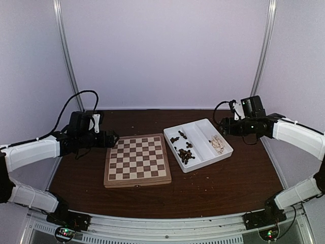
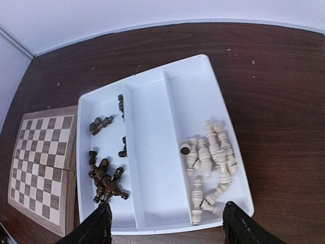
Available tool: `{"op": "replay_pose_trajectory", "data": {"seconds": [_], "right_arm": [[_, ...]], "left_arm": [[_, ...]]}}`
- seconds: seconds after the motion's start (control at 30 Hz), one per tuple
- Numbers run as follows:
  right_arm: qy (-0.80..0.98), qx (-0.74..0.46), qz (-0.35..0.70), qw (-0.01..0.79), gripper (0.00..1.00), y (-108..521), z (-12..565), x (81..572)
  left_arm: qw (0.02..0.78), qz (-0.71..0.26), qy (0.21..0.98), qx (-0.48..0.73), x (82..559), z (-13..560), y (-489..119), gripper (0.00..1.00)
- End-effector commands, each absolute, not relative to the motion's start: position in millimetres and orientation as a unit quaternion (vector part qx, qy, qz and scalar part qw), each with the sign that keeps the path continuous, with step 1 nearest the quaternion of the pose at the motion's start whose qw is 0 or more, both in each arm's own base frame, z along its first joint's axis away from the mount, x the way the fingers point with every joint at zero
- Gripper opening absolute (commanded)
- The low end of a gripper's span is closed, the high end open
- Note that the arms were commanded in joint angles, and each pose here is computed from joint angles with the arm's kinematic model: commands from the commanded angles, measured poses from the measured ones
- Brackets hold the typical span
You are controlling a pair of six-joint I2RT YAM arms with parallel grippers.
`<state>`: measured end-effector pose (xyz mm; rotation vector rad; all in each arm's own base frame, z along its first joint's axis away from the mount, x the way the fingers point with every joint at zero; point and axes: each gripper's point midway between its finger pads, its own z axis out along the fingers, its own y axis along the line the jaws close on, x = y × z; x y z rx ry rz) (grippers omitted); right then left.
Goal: Set up the chess pieces on the board
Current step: Adjust the chessboard at the center of the board.
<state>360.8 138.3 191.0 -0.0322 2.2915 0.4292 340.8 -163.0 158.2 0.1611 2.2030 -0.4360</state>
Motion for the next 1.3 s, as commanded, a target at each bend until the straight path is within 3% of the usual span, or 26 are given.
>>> {"op": "replay_pose_trajectory", "data": {"seconds": [0.0,0.33,0.57,1.27], "right_arm": [[0.907,-0.087,0.191,0.365,0.73,180,186,354],[0.914,-0.188,0.202,0.297,0.72,253,150,358],[0.914,-0.222,0.212,0.264,0.69,288,128,363],[0.931,-0.249,0.174,0.204,0.62,305,70,374]], "left_arm": [[0.415,-0.185,0.89,0.038,328,156,-156,0.98],[0.321,-0.225,0.917,-0.071,296,105,-119,0.98],[0.288,-0.289,0.91,-0.064,278,84,-137,0.98],[0.217,-0.405,0.888,-0.024,298,51,-198,0.93]]}}
